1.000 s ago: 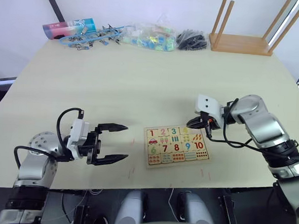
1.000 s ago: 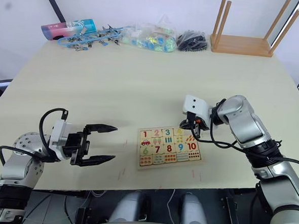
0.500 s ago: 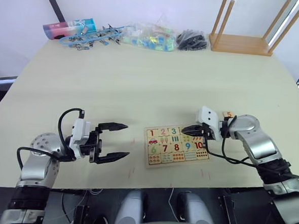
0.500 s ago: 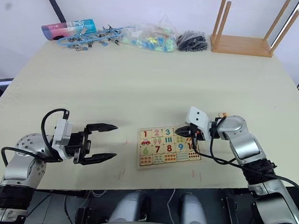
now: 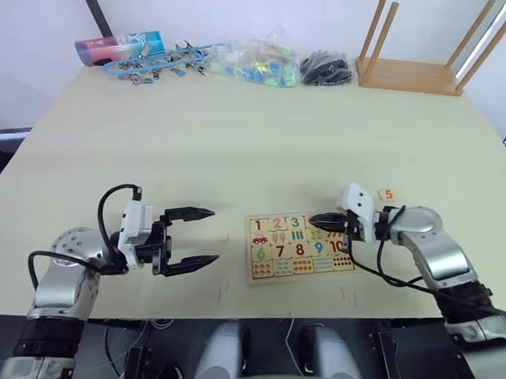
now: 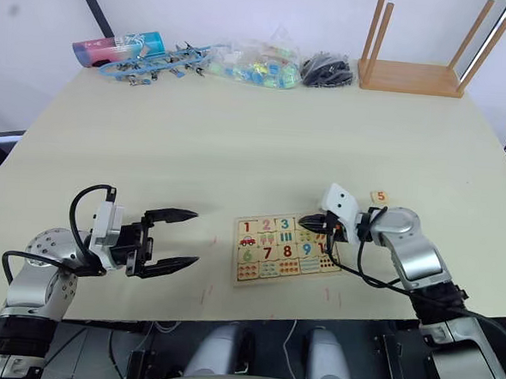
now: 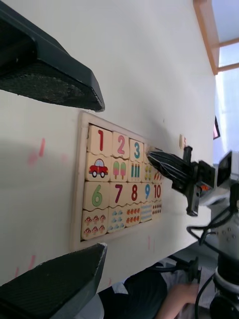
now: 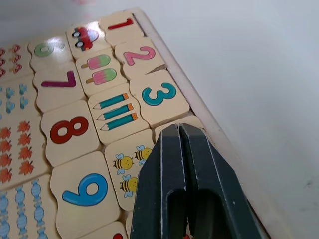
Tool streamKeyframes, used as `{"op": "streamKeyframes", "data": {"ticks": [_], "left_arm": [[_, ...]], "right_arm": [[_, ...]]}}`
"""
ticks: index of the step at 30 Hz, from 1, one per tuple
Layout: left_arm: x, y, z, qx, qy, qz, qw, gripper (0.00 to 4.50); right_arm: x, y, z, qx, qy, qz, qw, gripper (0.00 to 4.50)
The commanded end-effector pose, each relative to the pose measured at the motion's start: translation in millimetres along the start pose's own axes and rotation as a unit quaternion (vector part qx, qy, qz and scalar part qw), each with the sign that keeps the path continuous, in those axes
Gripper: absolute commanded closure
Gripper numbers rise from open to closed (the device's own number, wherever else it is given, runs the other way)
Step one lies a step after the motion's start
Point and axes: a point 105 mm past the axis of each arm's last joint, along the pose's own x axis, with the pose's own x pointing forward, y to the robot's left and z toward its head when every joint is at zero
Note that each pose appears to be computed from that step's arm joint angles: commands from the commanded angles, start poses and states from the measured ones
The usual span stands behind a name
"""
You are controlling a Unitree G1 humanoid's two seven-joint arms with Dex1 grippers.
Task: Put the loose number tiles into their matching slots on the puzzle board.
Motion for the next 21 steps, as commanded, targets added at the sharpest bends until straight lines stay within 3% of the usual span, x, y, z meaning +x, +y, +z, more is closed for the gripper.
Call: {"op": "streamKeyframes", "data": {"ticks": [1,5,6,8,15,16,21], "left_arm": [[-5,1,5,0.014,-0.003,0.026,1.000,0.00],[-9,4,-1,0.003,-0.002,0.064,0.998,0.00],[-10,4,-4,-0.001,0.001,0.074,0.997,0.00],[-14,8,-10,-0.012,-0.002,0.111,0.994,0.00],[-28,14,-15,-0.032,-0.003,0.183,0.983,0.00],[-31,15,-15,-0.031,-0.001,0.191,0.981,0.00],[-44,12,-14,-0.040,0.006,0.219,0.975,0.00]], "right_arm": [[-24,-11,20,-0.011,-0.056,-0.065,0.996,4.49],[-48,-15,10,-0.010,-0.063,-0.127,0.990,4.49],[-56,-16,8,-0.009,-0.067,-0.143,0.987,4.09],[-80,-16,0,-0.002,-0.076,-0.186,0.980,3.77],[-135,-3,-28,0.033,-0.081,-0.265,0.960,0.34],[-141,-1,-31,0.037,-0.082,-0.274,0.958,0.04],[-173,18,-54,0.063,-0.082,-0.323,0.941,0.04]]}}
